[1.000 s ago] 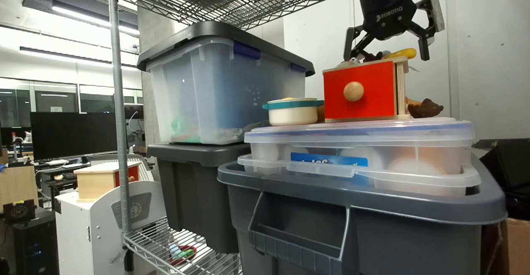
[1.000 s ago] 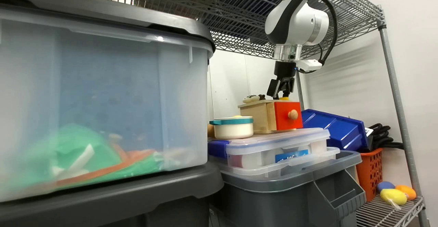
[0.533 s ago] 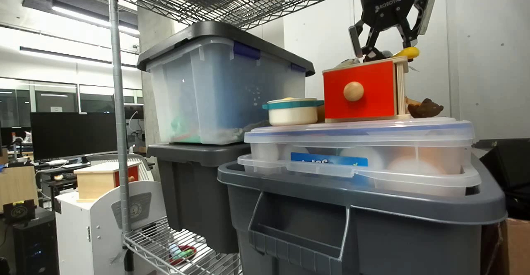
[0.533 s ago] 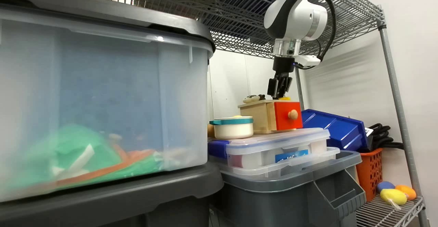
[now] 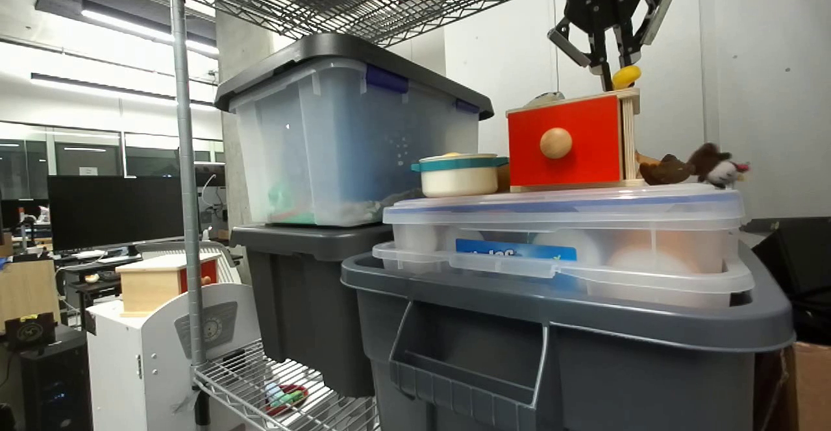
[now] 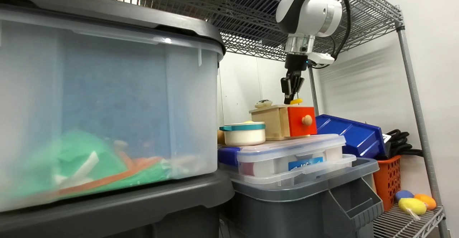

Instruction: Open the red drawer, pick up the knife from the top of the drawer and put it in the red drawer

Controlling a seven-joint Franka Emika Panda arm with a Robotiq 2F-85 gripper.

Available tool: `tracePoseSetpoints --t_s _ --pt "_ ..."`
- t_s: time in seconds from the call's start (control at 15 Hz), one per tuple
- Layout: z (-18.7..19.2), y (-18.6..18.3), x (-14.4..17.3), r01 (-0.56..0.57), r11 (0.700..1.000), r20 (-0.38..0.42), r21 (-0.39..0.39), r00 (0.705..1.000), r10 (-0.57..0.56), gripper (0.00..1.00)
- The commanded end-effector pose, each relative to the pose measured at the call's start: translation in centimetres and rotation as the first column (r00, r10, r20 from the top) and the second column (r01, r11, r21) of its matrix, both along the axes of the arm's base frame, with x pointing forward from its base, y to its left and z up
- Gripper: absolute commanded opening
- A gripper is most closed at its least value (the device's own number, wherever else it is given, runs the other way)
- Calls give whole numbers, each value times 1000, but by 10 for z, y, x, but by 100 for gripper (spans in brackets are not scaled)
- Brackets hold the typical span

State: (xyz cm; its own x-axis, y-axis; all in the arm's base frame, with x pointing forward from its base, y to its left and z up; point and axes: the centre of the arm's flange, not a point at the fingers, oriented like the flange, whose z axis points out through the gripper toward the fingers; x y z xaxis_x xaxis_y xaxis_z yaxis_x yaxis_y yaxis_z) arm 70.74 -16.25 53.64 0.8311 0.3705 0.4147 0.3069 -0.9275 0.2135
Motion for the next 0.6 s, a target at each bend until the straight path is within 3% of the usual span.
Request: tracePoseSetpoints --t_s 0.0,0.53 --pt "11 -4 2 -28 999 -6 28 1000 28 5" --pt "38 7 -20 -35 998 -5 44 999 35 5"
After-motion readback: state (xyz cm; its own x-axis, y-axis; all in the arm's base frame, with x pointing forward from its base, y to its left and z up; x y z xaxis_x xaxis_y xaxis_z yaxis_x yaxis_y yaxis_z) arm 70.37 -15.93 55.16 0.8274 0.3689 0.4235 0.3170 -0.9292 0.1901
